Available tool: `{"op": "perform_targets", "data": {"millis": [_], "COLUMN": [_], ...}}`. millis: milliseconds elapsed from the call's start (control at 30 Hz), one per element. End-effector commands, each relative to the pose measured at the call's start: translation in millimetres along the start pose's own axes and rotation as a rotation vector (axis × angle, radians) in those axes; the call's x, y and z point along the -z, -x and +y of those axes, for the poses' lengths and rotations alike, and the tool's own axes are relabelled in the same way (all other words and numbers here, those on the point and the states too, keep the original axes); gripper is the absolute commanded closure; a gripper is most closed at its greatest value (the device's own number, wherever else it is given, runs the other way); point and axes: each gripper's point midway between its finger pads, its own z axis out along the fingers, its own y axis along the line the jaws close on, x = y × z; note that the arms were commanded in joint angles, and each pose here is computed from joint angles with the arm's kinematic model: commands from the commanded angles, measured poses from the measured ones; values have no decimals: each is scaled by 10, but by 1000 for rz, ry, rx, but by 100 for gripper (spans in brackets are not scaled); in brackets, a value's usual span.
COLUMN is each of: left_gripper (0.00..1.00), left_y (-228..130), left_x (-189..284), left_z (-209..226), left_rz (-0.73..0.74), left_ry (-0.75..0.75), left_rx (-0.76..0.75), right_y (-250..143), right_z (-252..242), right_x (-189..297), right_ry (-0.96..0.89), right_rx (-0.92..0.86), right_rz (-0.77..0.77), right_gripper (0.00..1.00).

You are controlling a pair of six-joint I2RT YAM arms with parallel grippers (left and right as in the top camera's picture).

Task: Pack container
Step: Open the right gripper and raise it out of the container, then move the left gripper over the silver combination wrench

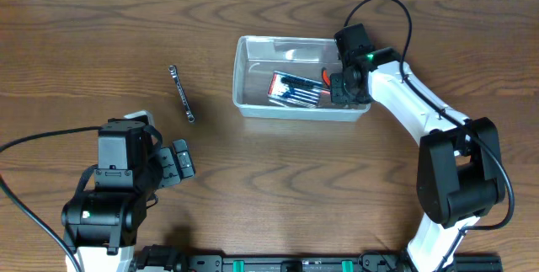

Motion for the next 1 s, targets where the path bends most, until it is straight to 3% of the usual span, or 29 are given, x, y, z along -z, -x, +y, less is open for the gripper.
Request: {"op": "perform_targets", "data": {"millis": [0, 233, 433, 567, 733, 967], "left_gripper": [2, 2, 1, 2, 2, 2], "left_y": [63, 55, 182, 542, 914, 1286], "left_x": [57, 56, 204, 489, 595, -42], "left_z": [-6, -4, -48, -26, -18, -126], "left_rz": [-23, -19, -52, -138, -98, 41], "left_ry": [3, 4, -12, 34, 117, 181], "left_rx": [-19, -19, -18, -12, -30, 22], "right_y": [52, 159, 679, 1072, 979, 638], "right_z": [-59, 136, 267, -294, -1039, -1631], "right_x": [23, 203, 1022, 1670, 1935, 1829], "right_ry": [-22, 85, 157, 18, 10, -36], "right_rx": [19, 125, 174, -113, -451, -506], "right_rz": [-15, -35, -196, -339, -284, -151], "right_gripper": [55, 46, 39, 30, 1, 1]}}
